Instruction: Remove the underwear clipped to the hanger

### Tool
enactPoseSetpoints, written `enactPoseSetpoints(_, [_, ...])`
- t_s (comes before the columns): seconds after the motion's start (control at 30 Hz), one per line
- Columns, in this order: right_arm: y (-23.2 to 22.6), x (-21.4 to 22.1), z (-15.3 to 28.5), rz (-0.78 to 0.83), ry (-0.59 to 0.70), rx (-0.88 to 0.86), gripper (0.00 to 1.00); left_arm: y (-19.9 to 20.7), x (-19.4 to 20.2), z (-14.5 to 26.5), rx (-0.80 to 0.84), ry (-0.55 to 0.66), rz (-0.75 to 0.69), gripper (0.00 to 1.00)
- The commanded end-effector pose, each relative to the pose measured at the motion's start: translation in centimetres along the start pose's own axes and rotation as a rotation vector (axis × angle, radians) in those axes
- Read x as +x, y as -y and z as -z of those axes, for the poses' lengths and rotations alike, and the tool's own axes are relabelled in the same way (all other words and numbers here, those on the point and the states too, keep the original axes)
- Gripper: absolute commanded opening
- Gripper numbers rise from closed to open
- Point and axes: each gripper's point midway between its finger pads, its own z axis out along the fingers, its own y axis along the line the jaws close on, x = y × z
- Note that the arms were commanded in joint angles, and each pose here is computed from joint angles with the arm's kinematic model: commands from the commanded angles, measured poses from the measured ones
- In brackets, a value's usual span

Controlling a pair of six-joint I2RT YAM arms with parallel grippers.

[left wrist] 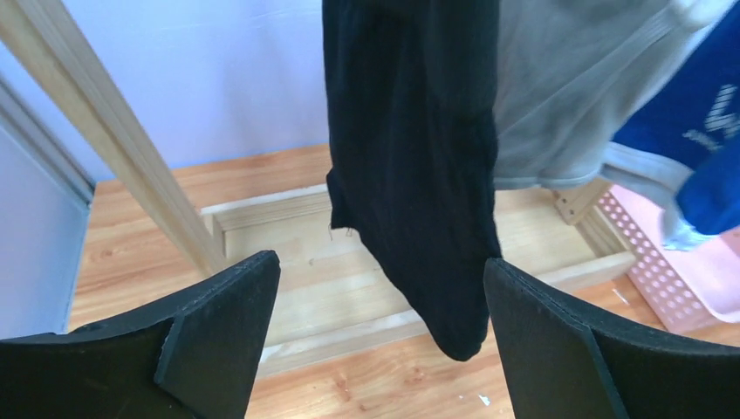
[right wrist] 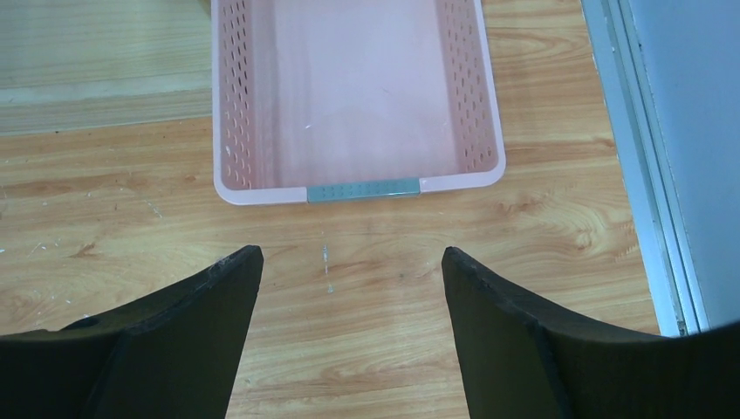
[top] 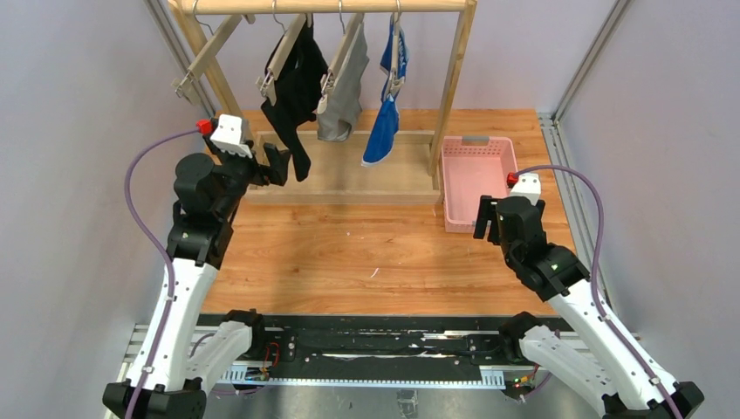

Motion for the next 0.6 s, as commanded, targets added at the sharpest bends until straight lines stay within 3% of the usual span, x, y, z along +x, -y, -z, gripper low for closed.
enactPoseSetpoints(0.0, [-1.1,0.1,-0.1,0.011,0.007,-0.056,0.76,2.0,-2.3,1.8,0.092,-0.050,-0.009,0.98])
enactPoseSetpoints(0.2, [-1.3,1.0,-0.6,0.033,-0.015,-0.057,0.69,3.2,-9.2,4.7,0.128,0.017,0.020,0.98])
enactPoseSetpoints(0.33, [-1.7,1.3,-0.8,0.040,-0.030,-0.071,0.68,2.7,-12.6,6.0,0.085,-0.021,0.026,0.98])
enactPoseSetpoints(0.57, [-2.5,0.9,-0.4,0.035,-0.021,-0.122,0.65,4.4,-16.8,4.5,0.187,-0.016,0.032,0.98])
